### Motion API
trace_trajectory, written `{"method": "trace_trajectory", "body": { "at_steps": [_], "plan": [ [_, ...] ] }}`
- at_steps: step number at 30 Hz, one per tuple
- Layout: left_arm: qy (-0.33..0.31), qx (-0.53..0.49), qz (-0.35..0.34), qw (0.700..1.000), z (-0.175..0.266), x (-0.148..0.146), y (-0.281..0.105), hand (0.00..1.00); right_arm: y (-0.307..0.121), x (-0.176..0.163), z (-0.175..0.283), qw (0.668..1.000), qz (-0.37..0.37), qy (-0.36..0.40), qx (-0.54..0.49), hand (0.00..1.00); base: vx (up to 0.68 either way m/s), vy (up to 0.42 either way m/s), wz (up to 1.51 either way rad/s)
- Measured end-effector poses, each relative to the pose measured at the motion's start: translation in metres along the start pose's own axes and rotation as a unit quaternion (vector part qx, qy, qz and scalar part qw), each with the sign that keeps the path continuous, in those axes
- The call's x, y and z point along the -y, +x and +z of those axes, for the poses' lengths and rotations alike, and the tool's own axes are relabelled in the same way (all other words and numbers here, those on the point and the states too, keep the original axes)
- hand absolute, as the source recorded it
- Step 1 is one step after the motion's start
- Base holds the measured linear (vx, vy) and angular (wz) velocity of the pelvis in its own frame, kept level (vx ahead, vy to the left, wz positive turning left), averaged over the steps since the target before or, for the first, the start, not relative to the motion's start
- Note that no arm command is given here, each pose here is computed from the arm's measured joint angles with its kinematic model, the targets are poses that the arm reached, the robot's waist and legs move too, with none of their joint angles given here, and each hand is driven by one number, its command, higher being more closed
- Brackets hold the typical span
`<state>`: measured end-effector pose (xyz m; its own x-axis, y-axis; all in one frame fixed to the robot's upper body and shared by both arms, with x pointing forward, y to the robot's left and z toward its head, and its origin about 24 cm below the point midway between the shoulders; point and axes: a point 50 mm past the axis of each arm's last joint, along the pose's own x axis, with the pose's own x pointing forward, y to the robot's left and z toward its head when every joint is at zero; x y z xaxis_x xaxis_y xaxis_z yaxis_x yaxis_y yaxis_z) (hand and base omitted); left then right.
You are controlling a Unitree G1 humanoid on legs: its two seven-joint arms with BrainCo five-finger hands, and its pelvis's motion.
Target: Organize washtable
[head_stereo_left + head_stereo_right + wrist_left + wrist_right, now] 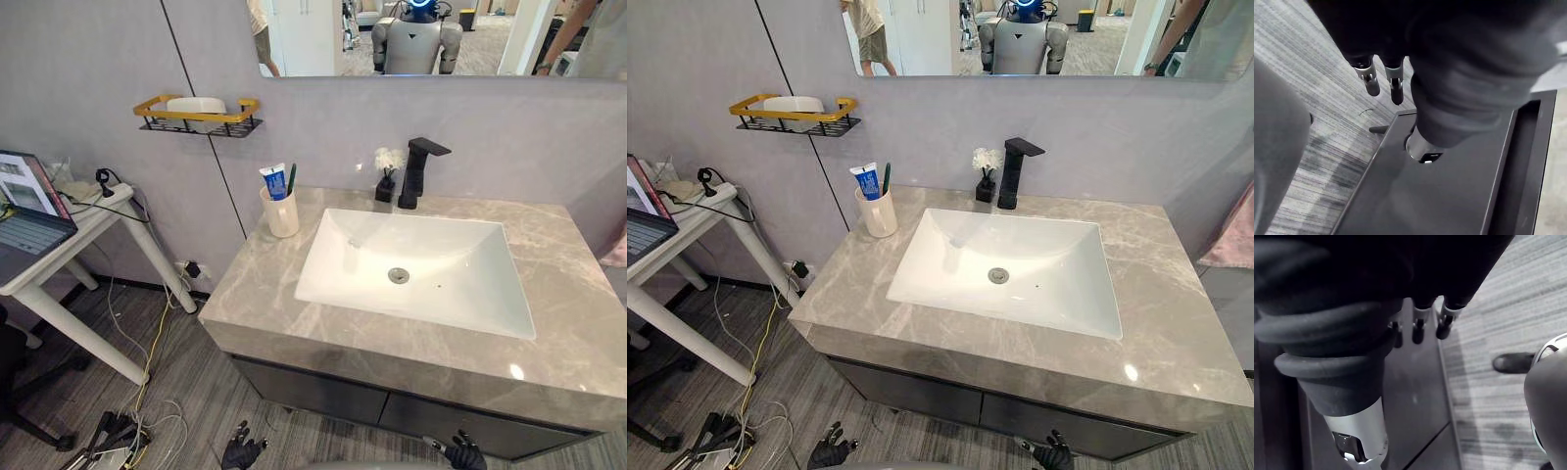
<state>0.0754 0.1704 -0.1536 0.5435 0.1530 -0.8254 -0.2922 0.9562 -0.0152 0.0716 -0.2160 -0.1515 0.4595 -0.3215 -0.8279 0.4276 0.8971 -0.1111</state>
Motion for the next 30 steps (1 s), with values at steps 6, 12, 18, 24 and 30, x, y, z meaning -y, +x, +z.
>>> {"method": "trace_trajectory", "body": {
  "at_steps": [6, 12, 18, 24, 30],
  "plan": [
    [0.03, -0.002, -0.007, 1.0, 0.004, 0.001, 0.005, 0.0, 0.002, -0.004, 0.001, 1.0, 0.004, -0.002, -0.004, 0.0, -0.02, 0.02, -0.19],
    [0.045, -0.002, -0.012, 0.999, 0.005, 0.0, 0.005, 0.0, 0.003, -0.008, 0.002, 1.0, 0.014, -0.012, -0.004, 0.0, -0.01, 0.003, -0.07],
    [0.063, 0.017, -0.026, 0.998, 0.02, 0.007, 0.011, 0.0, 0.007, -0.009, 0.015, 0.999, 0.027, -0.037, 0.016, 0.0, 0.01, -0.01, 0.18],
    [0.057, 0.05, -0.026, 0.997, 0.035, 0.007, 0.012, 0.0, 0.006, -0.014, 0.029, 0.997, 0.047, -0.034, 0.055, 0.0, 0.05, -0.104, 0.85],
    [0.043, 0.062, -0.011, 0.997, 0.044, 0.003, 0.014, 0.0, 0.006, -0.01, 0.028, 0.998, 0.032, -0.029, 0.048, 0.0, 0.01, -0.087, 0.93]
  ]
}}
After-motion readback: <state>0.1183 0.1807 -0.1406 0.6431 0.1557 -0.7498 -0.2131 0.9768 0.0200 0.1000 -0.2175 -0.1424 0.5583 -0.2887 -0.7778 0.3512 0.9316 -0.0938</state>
